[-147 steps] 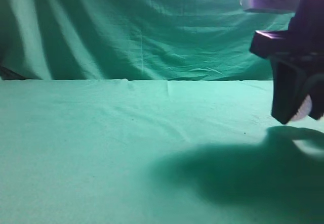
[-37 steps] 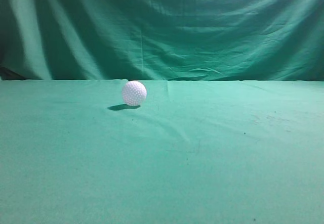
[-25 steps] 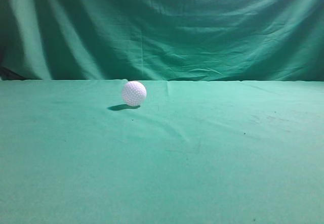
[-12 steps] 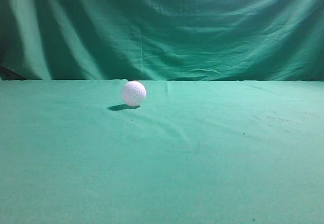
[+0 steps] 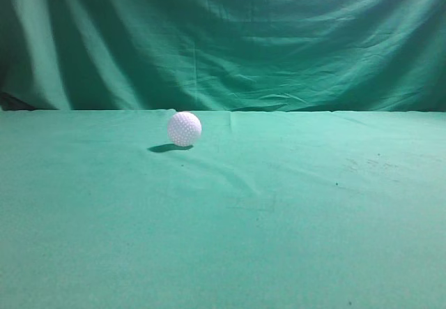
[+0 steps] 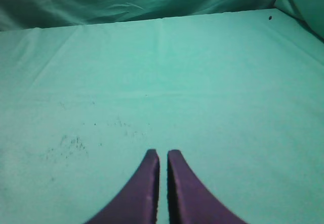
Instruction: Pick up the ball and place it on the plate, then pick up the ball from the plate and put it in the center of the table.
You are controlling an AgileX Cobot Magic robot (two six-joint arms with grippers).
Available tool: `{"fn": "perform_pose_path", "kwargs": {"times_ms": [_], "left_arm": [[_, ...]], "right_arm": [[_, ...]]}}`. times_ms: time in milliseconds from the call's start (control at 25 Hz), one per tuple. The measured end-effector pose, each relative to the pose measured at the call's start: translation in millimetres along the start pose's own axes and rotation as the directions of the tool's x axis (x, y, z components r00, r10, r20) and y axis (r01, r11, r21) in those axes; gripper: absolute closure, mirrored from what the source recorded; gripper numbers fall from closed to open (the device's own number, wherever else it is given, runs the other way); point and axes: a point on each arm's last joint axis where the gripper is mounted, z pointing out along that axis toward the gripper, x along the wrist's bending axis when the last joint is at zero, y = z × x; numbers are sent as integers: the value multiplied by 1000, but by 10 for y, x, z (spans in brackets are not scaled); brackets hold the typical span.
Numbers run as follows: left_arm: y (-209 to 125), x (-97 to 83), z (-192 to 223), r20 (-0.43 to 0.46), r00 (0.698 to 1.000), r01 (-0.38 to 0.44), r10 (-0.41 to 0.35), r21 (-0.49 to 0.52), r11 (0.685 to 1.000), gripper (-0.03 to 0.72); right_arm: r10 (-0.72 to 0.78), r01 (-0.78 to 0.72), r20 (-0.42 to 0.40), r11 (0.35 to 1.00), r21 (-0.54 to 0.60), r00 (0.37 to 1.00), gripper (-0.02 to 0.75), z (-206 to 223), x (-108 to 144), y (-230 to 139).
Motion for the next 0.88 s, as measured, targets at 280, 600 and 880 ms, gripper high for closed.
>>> {"fn": "perform_pose_path", "kwargs": {"times_ms": [280, 600, 880], "left_arm": [[1, 1, 0, -2, 1000, 0, 0, -1, 1000, 688], [1, 1, 0, -2, 1000, 0, 0, -1, 1000, 688], [1, 1, 0, -2, 1000, 0, 0, -1, 1000, 688]], "right_arm": [[-1, 1, -1, 1000, 7, 1000, 690, 0, 1, -6], [0, 0, -1, 1000, 9, 1000, 690, 0, 1, -8], [1, -1, -1, 1000, 9, 1000, 690, 0, 1, -8]]}}
